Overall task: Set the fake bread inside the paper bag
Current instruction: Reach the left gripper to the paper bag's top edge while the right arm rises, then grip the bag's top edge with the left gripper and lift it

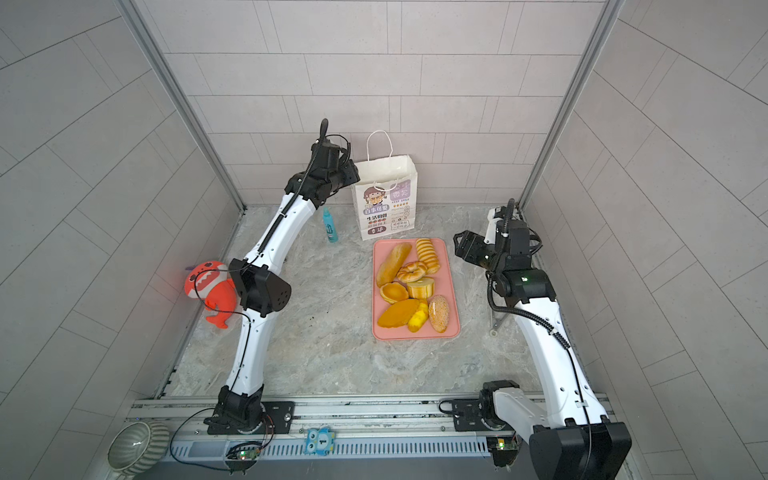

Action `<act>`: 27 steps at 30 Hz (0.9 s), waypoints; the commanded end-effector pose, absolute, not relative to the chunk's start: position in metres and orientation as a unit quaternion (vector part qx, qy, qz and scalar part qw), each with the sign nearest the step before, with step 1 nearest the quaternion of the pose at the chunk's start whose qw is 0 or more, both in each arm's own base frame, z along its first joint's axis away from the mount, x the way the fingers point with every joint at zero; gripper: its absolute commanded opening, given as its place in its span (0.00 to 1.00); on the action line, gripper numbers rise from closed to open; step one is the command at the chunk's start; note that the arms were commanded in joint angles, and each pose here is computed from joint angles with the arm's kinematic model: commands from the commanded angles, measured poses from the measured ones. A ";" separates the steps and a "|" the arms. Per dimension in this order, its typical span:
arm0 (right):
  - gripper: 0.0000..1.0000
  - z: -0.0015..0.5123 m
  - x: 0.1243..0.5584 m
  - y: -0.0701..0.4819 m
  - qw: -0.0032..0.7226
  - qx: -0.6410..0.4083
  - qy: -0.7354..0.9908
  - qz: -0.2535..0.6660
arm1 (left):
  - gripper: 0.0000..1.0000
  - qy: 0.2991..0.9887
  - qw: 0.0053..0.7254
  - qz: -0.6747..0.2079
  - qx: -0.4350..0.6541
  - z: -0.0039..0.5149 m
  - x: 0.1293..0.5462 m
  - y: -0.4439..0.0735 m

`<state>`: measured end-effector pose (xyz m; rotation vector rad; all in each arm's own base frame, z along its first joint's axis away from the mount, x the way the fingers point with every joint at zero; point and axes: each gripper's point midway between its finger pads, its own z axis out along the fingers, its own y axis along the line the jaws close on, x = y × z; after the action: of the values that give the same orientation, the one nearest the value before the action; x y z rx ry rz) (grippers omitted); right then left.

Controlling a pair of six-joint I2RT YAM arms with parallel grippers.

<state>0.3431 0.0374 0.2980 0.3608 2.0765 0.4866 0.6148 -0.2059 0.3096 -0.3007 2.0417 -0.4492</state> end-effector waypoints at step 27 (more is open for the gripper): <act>0.72 0.281 0.352 0.045 0.455 0.157 0.847 0.226 | 0.02 0.840 0.481 -0.217 -0.128 0.295 0.626 -0.215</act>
<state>0.3521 0.0438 0.2824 0.3791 2.0935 0.5437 0.6259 -0.2141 0.2844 -0.3066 2.0718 -0.4818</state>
